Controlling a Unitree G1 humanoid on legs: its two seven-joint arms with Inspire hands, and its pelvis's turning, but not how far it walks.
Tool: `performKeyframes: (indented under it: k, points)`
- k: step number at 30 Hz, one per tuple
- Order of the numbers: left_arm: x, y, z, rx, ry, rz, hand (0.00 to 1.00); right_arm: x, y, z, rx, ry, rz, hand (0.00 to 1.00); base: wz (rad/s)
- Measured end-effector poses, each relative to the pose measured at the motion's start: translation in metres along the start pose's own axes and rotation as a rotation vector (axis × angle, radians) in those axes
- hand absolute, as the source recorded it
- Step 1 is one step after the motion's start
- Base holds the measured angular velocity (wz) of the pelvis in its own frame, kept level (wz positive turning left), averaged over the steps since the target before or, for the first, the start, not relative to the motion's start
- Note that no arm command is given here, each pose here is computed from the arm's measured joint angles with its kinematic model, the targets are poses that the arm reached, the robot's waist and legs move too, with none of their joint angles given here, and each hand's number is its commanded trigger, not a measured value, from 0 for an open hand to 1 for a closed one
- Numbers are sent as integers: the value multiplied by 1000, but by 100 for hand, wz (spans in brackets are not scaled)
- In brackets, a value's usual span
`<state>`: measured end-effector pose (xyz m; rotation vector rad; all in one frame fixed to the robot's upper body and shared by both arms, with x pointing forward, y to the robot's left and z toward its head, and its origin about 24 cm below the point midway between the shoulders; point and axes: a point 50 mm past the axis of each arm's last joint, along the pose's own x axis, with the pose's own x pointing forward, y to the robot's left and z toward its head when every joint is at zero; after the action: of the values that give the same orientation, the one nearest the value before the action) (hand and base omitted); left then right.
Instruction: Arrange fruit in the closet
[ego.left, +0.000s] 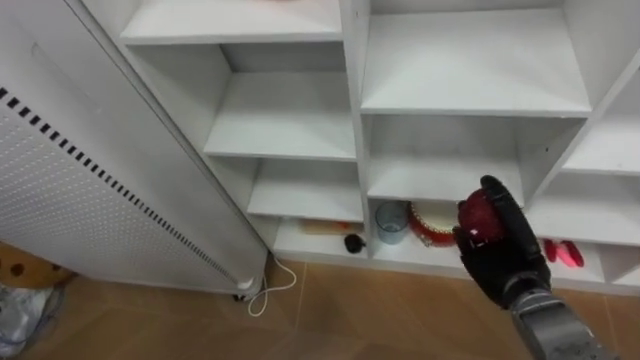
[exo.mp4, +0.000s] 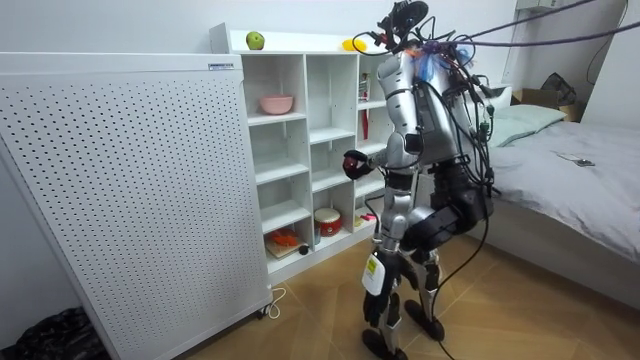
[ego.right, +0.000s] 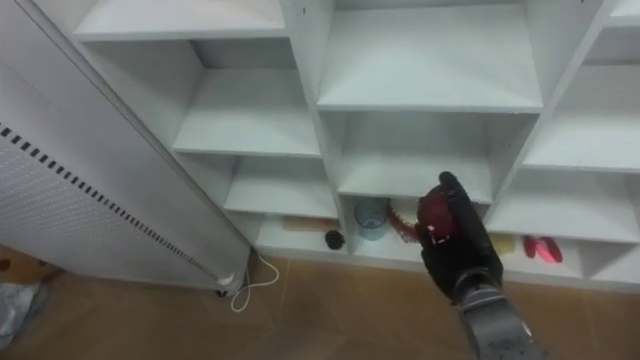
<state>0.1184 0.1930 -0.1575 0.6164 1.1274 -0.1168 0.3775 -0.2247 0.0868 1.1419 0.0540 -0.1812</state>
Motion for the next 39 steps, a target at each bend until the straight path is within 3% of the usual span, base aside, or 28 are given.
performKeyframes:
  k: [10, 11, 12, 39]
  points:
    - [-2, 1, 15, 17, -89, -8, 0, 8, 34, 21, 49, -67, 85, 100, 1]
    - [-3, 2, 17, 15, -99, -6, 0, 8, 35, 23, 66, -73, 89, 56, 0]
    - [-3, 2, 18, 15, -103, -5, 0, 8, 36, 23, 72, -76, 90, 0, 0]
    - [-7, 2, 0, 7, -81, -5, 0, 8, 36, 31, 186, -116, 89, 0, -1]
